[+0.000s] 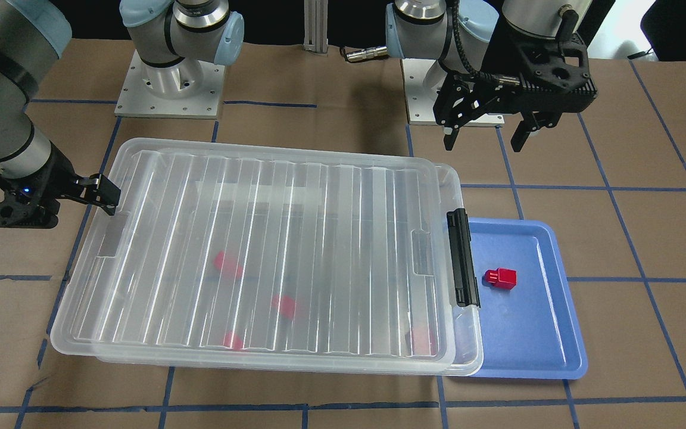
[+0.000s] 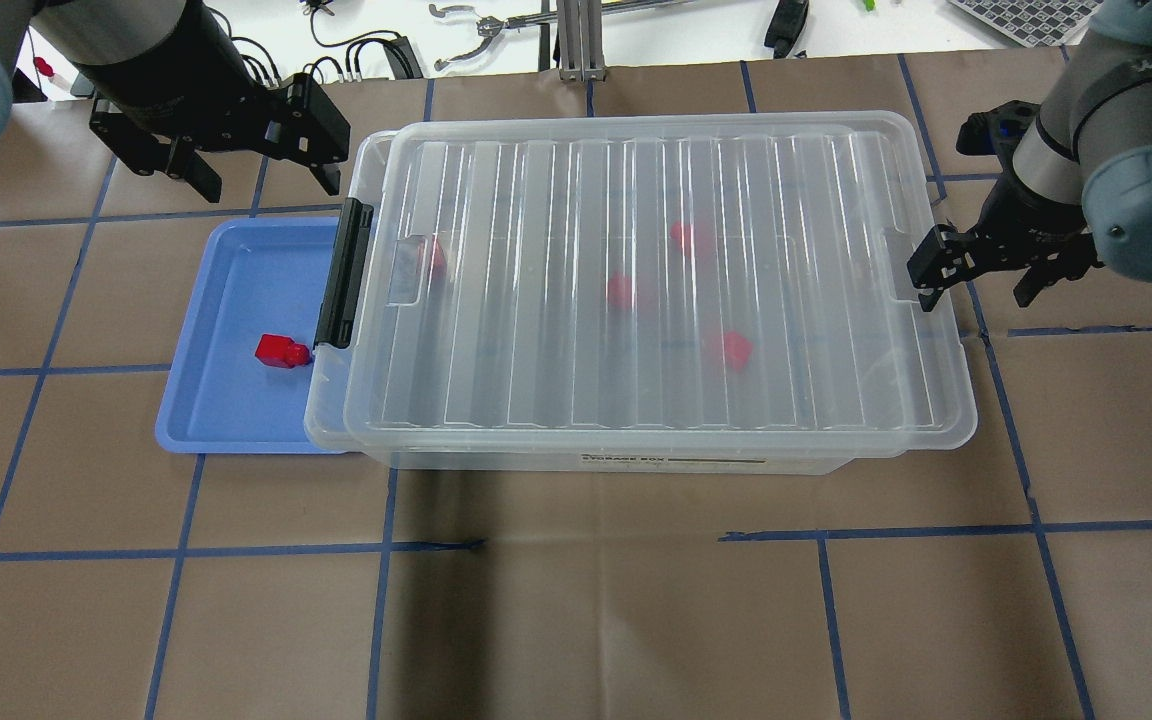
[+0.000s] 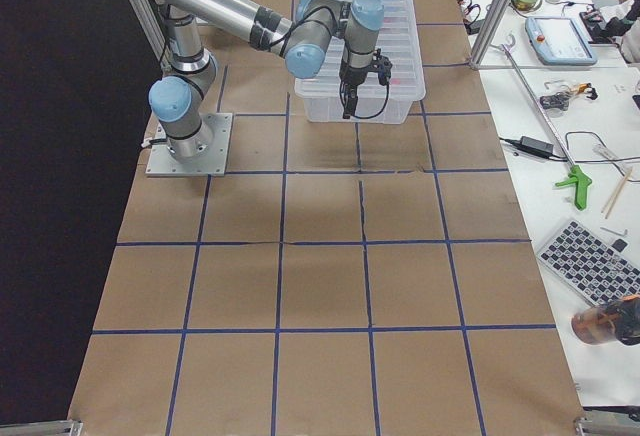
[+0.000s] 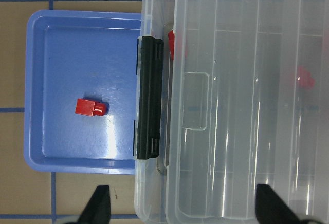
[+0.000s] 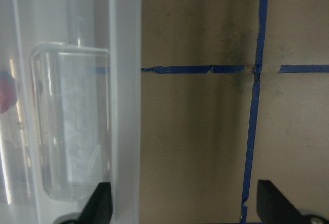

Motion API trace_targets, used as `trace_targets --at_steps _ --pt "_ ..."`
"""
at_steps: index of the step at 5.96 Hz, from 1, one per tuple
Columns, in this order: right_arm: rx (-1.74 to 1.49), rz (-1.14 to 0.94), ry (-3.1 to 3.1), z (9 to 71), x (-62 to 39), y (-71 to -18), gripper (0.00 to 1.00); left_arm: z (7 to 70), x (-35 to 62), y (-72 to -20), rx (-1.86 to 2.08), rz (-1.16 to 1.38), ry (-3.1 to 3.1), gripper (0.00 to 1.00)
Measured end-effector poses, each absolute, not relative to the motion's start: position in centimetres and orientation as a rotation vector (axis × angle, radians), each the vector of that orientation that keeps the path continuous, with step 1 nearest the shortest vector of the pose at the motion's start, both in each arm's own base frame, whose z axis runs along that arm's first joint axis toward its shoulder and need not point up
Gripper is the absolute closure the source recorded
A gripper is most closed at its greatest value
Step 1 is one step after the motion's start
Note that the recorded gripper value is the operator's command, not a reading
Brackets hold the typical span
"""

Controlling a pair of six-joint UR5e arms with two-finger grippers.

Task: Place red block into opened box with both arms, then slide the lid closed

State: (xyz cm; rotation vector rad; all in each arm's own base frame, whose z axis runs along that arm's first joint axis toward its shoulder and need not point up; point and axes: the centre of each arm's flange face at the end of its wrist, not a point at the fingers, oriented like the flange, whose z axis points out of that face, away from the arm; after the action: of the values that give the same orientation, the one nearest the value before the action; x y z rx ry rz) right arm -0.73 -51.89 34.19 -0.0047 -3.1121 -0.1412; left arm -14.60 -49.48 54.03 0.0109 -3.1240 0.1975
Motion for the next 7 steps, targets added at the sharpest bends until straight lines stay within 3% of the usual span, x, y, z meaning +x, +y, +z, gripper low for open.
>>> trace_targets --at_steps 7 --pt "0.004 -0.141 -3.057 34.4 -6.5 -51.6 0.00 54.0 -14.1 -49.5 -0.158 0.186 -3.133 0.02"
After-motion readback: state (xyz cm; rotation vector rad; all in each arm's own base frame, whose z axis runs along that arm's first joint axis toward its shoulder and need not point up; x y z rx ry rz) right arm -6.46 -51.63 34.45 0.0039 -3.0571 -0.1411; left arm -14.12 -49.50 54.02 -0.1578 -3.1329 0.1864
